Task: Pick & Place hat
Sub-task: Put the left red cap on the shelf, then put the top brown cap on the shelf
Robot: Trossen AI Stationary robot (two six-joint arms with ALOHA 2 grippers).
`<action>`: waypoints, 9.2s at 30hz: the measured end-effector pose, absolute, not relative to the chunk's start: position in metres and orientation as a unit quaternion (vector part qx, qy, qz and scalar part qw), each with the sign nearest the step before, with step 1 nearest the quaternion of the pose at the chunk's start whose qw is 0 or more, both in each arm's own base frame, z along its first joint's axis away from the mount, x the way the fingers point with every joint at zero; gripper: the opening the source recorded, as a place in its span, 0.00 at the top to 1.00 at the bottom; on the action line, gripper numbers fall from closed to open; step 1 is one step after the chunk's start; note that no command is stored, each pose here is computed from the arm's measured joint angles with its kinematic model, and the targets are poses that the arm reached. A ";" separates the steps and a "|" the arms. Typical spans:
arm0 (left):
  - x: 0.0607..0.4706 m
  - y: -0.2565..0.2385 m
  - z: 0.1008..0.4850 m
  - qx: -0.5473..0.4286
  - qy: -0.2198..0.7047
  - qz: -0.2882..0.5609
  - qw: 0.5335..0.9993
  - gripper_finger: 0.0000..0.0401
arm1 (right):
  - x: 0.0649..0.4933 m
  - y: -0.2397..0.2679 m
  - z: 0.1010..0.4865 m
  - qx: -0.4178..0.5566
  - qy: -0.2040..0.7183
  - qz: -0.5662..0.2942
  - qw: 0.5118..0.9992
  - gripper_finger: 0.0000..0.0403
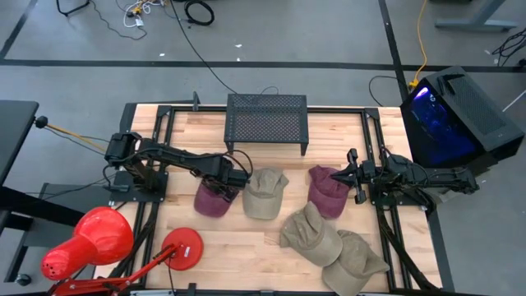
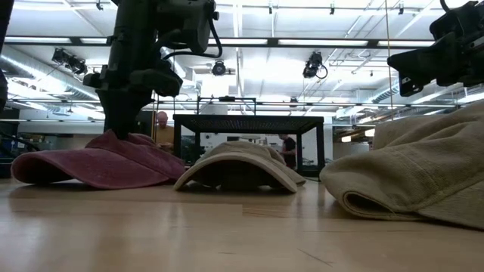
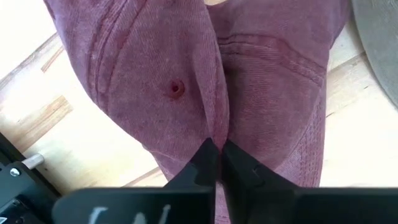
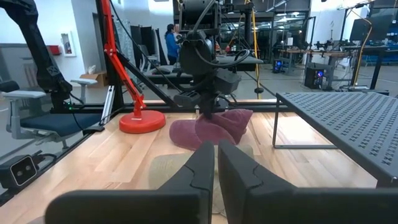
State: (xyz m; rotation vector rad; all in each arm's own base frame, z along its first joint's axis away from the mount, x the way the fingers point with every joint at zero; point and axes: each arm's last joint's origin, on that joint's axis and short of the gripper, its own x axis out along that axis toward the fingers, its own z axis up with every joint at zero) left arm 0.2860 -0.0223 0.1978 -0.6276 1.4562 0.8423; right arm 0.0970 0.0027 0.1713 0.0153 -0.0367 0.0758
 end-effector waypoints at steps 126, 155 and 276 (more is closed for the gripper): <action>0.357 0.126 0.332 -0.295 0.171 0.643 0.686 0.98 | 0.097 0.003 0.171 0.008 -0.017 0.039 0.999 0.93; 0.360 0.133 0.318 -0.278 0.164 0.675 0.663 0.98 | 0.097 0.003 0.171 0.008 -0.015 0.039 0.999 0.93; 0.377 -0.012 0.332 -0.213 0.409 0.306 0.833 0.38 | 0.097 0.003 0.171 0.008 -0.015 0.038 0.999 0.93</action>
